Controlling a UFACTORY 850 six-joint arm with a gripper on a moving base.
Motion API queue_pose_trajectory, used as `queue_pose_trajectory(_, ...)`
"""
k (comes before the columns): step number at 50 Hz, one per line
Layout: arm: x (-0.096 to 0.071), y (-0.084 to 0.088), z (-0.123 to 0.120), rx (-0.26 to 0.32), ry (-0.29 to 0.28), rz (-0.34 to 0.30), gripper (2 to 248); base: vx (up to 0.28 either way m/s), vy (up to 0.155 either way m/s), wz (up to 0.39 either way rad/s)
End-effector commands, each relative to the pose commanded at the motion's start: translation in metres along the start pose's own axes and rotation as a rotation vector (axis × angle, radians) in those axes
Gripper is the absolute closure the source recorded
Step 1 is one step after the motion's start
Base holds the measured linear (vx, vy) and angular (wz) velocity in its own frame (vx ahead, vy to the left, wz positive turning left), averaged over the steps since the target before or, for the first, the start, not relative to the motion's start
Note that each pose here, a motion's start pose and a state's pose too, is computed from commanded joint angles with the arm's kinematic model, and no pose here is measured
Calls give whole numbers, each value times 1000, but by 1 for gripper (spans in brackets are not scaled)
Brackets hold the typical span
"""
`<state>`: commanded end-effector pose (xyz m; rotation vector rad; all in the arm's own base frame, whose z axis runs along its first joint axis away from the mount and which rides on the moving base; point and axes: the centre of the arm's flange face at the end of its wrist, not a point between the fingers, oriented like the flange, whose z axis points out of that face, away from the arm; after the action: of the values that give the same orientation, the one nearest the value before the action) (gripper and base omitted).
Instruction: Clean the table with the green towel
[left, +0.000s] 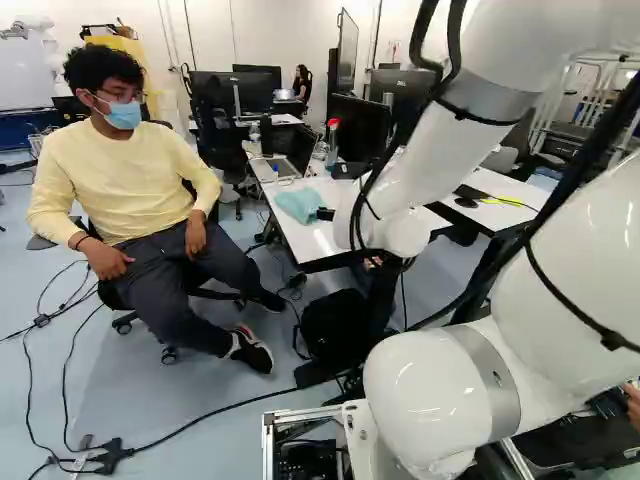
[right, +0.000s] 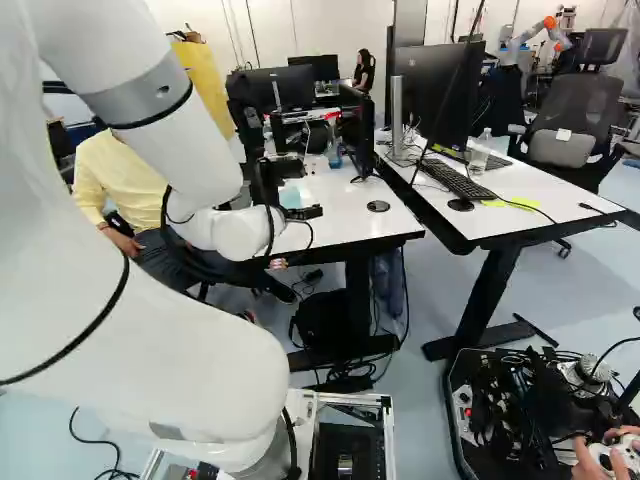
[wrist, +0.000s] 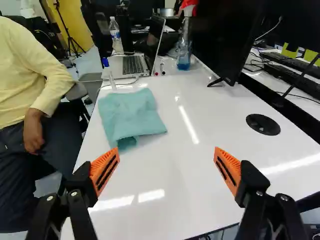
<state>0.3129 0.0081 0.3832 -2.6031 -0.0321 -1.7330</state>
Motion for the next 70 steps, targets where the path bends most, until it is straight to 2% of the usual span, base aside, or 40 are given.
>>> queue_pose_trajectory(16,-18,4,-18,-13,36,5,3,0,0,0)
queue_pose_trajectory(31,-29,6,-29,-21,57,8,3,0,0,0)
queue_pose_trajectory(70,-33,7,-33,-23,64,8,3,0,0,0)
